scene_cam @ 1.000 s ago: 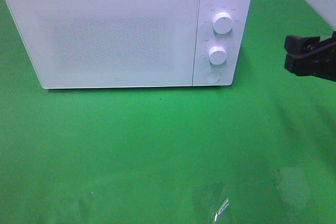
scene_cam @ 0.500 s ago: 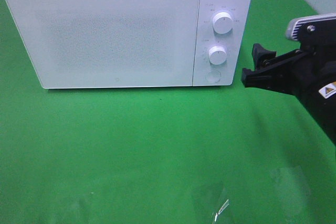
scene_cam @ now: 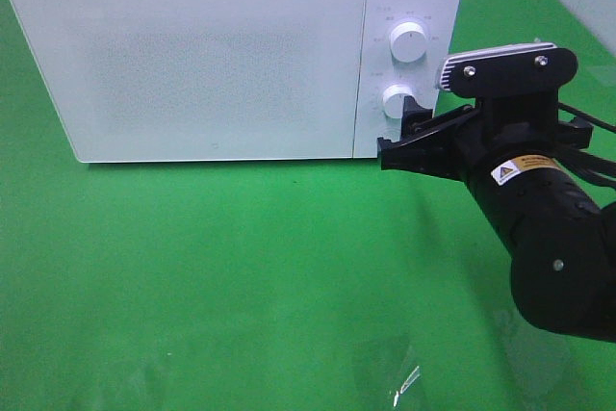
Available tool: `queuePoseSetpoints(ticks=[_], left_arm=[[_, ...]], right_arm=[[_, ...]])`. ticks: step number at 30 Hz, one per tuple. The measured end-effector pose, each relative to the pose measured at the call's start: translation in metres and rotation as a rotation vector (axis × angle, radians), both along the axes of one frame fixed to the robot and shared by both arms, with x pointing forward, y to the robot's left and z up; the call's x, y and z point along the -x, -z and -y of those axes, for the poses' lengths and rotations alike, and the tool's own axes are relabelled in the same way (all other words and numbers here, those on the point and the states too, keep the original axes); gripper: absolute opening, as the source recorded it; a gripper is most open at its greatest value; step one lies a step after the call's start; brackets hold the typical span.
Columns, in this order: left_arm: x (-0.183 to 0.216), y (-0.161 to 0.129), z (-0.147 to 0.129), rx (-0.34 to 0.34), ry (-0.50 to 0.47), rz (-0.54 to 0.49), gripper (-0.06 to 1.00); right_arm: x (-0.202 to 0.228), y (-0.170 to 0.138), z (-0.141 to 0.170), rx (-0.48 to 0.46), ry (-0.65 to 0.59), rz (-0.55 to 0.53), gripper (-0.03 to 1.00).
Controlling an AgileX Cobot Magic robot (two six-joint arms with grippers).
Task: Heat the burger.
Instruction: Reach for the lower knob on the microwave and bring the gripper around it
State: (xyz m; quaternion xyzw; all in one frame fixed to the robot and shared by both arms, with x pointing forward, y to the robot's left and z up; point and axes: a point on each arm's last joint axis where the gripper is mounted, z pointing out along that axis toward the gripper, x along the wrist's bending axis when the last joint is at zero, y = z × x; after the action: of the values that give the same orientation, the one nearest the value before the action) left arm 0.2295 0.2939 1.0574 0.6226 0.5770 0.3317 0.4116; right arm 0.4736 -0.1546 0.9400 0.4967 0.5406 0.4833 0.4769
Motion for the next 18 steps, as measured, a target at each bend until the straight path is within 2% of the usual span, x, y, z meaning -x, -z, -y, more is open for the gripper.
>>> queuePoseSetpoints(ticks=[7, 18], left_arm=[[0.0, 0.0, 0.0, 0.0, 0.0, 0.0, 0.99], [0.0, 0.0, 0.0, 0.0, 0.0, 0.0, 0.99]], right_arm=[[-0.013, 0.01, -0.011, 0.008, 0.002, -0.011, 0.75], [-0.039, 0.025, -0.021, -0.029, 0.022, -0.014, 0.75]])
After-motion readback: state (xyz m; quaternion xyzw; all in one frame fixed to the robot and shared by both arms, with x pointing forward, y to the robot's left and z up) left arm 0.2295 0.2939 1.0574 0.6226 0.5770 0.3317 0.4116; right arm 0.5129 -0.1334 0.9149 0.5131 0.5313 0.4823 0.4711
